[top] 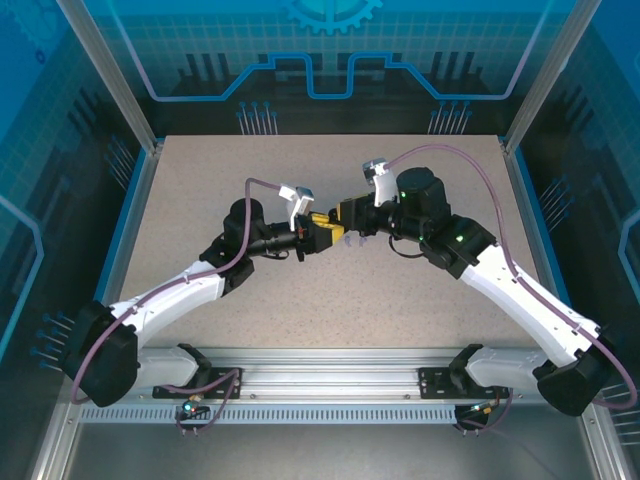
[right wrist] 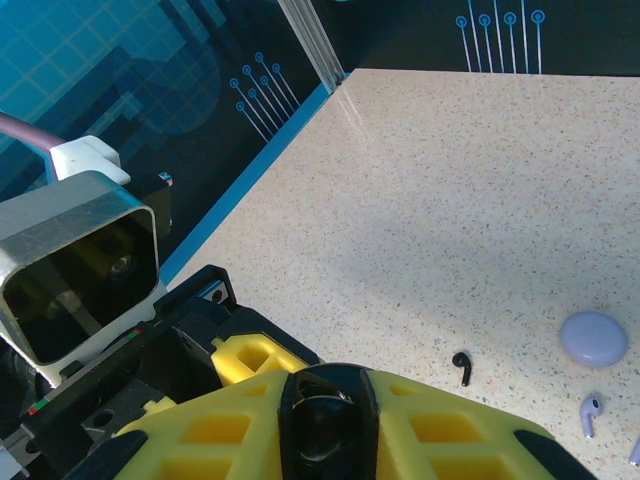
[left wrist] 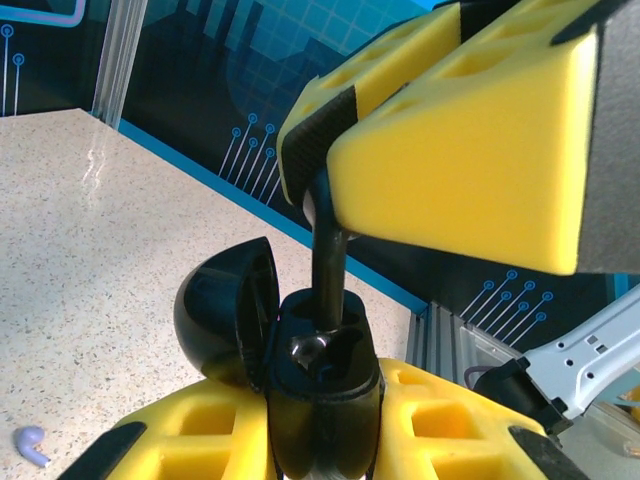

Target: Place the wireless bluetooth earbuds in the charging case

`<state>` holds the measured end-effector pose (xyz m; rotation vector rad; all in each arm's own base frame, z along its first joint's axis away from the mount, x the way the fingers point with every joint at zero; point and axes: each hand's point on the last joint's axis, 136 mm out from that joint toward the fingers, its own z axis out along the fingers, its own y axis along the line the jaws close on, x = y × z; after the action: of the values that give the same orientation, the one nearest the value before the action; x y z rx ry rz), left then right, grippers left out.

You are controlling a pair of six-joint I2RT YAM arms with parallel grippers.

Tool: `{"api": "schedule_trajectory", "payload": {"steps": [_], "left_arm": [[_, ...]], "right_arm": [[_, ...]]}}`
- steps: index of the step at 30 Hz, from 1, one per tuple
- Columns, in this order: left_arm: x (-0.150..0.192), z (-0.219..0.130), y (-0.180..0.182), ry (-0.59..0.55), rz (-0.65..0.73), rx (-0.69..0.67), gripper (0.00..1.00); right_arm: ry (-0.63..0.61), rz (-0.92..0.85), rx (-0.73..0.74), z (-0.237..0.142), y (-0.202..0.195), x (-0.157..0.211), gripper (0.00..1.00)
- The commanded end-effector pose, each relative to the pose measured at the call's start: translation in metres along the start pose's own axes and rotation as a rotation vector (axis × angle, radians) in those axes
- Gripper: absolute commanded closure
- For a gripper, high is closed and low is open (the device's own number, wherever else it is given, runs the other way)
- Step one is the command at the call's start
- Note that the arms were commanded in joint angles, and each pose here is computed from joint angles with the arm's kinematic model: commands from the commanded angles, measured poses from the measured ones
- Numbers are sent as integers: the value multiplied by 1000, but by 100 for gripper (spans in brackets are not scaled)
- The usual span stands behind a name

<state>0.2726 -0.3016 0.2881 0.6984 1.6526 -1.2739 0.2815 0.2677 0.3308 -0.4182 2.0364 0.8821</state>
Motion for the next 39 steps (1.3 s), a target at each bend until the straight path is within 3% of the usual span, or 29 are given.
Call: {"api": "schedule_trajectory", "payload": {"steps": [1, 24, 39], "left_arm": [[-20, -4, -17, -36, 70, 33, 88], [-25, -7, -9, -73, 84, -28, 88], [-27, -9, -18, -77, 98, 16, 88]], "right_arm": [[-32, -32, -27, -12, 15, -12, 75], [15, -30, -57, -7, 19, -6, 75], [46, -24, -40, 1, 14, 1, 75]]}}
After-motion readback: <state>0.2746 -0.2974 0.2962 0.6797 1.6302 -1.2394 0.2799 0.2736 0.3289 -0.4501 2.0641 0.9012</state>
